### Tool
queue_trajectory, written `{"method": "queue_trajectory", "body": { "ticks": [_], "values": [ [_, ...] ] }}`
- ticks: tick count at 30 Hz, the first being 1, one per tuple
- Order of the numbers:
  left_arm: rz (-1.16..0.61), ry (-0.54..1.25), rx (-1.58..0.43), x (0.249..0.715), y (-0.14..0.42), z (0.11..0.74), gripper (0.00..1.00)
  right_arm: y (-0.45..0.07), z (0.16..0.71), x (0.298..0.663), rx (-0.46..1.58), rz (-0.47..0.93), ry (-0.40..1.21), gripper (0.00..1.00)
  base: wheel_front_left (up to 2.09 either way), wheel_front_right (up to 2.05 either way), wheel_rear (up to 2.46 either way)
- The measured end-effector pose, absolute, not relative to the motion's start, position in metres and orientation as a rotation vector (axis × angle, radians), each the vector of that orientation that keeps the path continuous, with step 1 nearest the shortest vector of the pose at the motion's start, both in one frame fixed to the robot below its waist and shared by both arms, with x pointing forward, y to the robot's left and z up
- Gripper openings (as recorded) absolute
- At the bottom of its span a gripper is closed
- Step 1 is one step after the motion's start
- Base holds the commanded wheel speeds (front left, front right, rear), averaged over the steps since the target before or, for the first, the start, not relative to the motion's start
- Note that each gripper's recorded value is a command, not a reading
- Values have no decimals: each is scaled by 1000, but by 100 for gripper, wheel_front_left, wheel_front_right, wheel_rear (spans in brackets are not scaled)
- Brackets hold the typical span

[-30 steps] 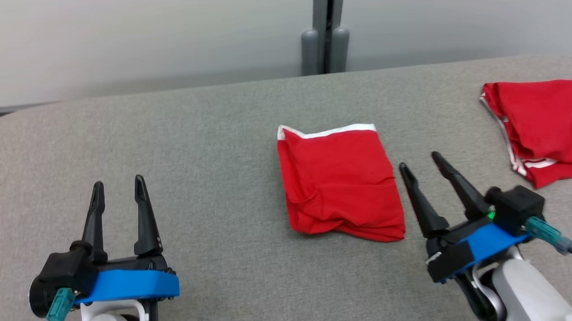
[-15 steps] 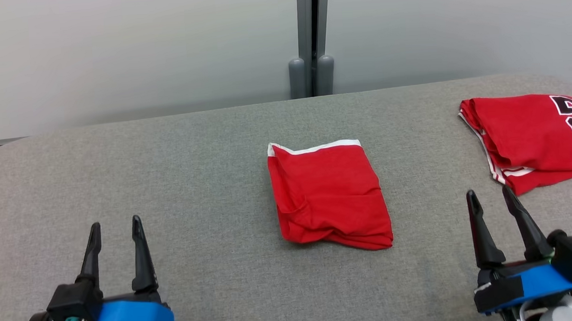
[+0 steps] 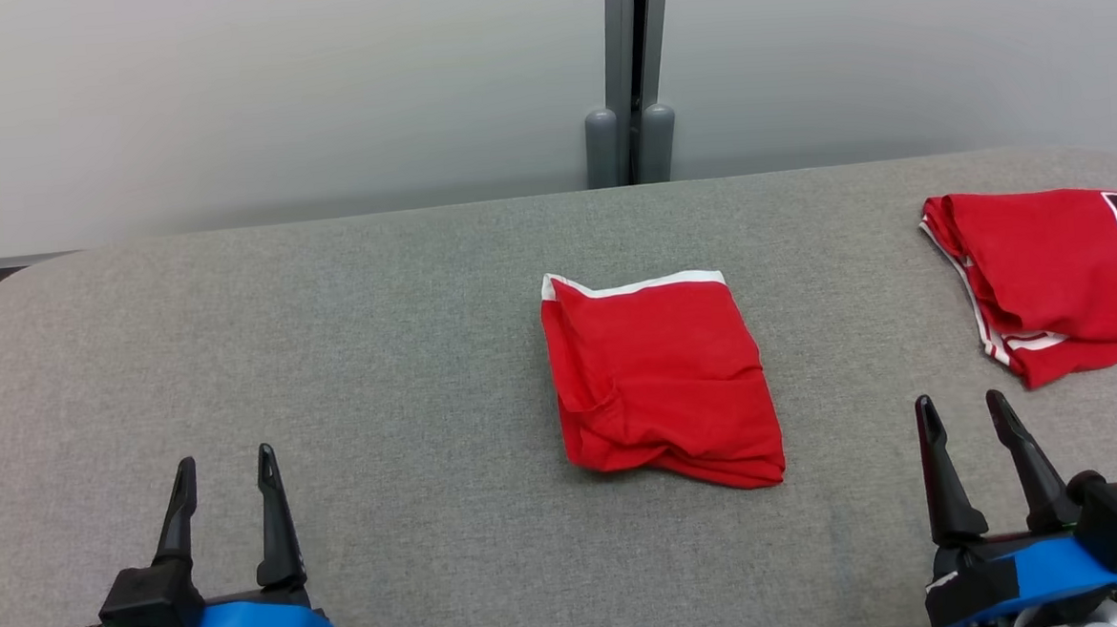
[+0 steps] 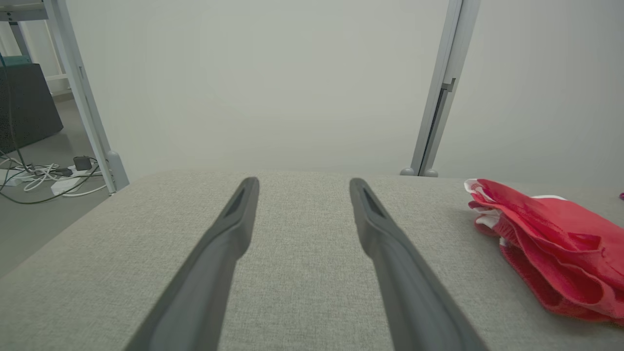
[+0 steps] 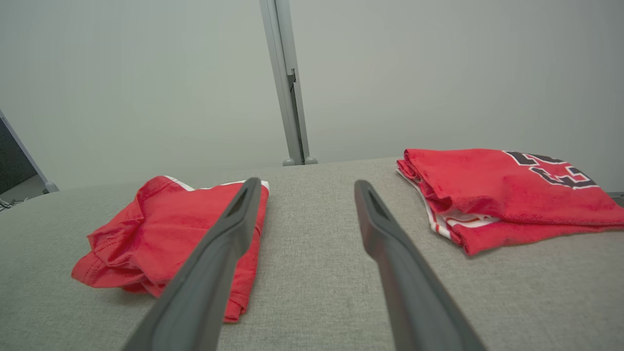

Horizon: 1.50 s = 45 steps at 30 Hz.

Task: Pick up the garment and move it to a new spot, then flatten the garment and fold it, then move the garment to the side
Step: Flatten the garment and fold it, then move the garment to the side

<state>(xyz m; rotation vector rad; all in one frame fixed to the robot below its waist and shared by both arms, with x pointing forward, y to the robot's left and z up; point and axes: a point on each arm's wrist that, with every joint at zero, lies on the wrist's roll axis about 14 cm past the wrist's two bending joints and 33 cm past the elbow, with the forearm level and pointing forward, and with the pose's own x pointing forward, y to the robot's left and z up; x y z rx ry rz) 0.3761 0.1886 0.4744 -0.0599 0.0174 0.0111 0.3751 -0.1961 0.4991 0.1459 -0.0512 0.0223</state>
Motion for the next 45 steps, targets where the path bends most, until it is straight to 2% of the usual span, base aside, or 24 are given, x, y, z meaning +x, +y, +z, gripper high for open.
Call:
{"method": "queue_trajectory", "body": {
  "ticks": [4, 8, 13, 21, 30, 38, 39, 40, 45],
  "values": [
    [14, 13, -69, 382, 189, 476, 100, -190, 500, 386, 145, 42, -49, 100, 0, 0, 0],
    [19, -2, -69, 391, 191, 480, 100, -178, 522, 419, 130, 90, -102, 100, 0, 0, 0],
    [33, -5, -71, 398, 195, 480, 100, -154, 533, 461, 98, 170, -95, 100, 0, 0, 0],
    [67, -3, -80, 409, 207, 478, 100, -127, 485, 504, 55, 241, 80, 100, 0, 0, 0],
    [113, 21, -81, 407, 220, 470, 100, -112, 396, 495, 36, 281, 324, 100, 0, 0, 0],
    [124, 20, -87, 406, 222, 470, 100, -95, 367, 477, 70, 313, 424, 100, 0, 0, 0],
    [122, 20, -88, 406, 222, 470, 100, -94, 367, 477, 76, 315, 426, 47, 0, 0, 0],
    [121, 20, -90, 407, 221, 470, 100, -92, 369, 478, 83, 317, 418, 0, 0, 0, 0],
    [71, 27, -106, 420, 204, 465, 100, -105, 374, 480, 91, 296, 382, 0, 0, 0, 0]
  ]
}}
